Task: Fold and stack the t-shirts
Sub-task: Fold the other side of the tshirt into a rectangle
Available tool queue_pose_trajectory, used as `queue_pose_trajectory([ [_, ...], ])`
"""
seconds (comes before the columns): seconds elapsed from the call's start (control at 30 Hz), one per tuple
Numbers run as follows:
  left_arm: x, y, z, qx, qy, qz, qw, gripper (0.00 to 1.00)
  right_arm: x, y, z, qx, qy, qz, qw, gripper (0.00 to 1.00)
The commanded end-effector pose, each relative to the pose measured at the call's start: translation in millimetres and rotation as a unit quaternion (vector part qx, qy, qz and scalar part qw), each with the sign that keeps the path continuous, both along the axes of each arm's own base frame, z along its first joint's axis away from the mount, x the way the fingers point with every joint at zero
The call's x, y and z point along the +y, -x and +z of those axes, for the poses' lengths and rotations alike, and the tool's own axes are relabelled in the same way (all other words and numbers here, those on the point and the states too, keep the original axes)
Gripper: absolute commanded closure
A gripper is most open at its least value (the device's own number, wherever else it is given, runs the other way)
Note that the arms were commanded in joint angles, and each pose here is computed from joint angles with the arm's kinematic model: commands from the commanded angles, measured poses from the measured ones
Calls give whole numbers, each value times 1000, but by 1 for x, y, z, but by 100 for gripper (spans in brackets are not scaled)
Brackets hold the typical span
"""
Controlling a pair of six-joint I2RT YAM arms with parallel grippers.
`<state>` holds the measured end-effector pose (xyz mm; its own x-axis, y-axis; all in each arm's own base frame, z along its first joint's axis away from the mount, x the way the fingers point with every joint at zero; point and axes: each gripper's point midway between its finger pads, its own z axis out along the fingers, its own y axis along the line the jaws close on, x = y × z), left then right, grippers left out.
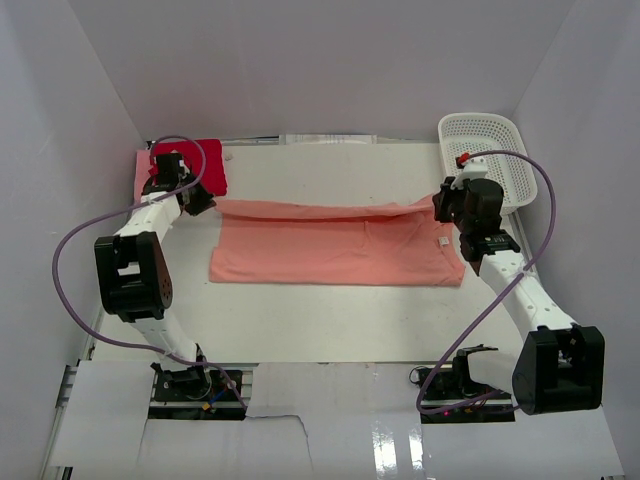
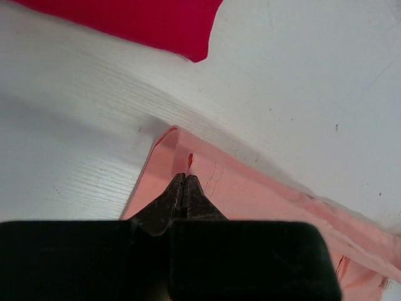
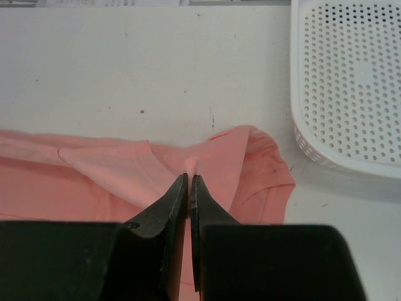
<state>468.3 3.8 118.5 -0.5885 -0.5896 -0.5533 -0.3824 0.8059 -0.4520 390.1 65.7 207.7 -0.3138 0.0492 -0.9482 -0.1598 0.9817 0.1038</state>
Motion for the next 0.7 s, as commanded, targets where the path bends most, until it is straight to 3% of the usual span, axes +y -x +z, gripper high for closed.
queue_pose_trajectory([
  [0.0,1,18,9,-4,3,6,1000,100,-6,8,-3,12,8,-8,1000,92],
  [0.47,5,37,-12,28,-5,19,999,100,10,46,-67,189,9,51,981,92],
  [0.67,5,43,-17,37,-7,21,999,100,1,53,-76,217,26,32,975,92],
])
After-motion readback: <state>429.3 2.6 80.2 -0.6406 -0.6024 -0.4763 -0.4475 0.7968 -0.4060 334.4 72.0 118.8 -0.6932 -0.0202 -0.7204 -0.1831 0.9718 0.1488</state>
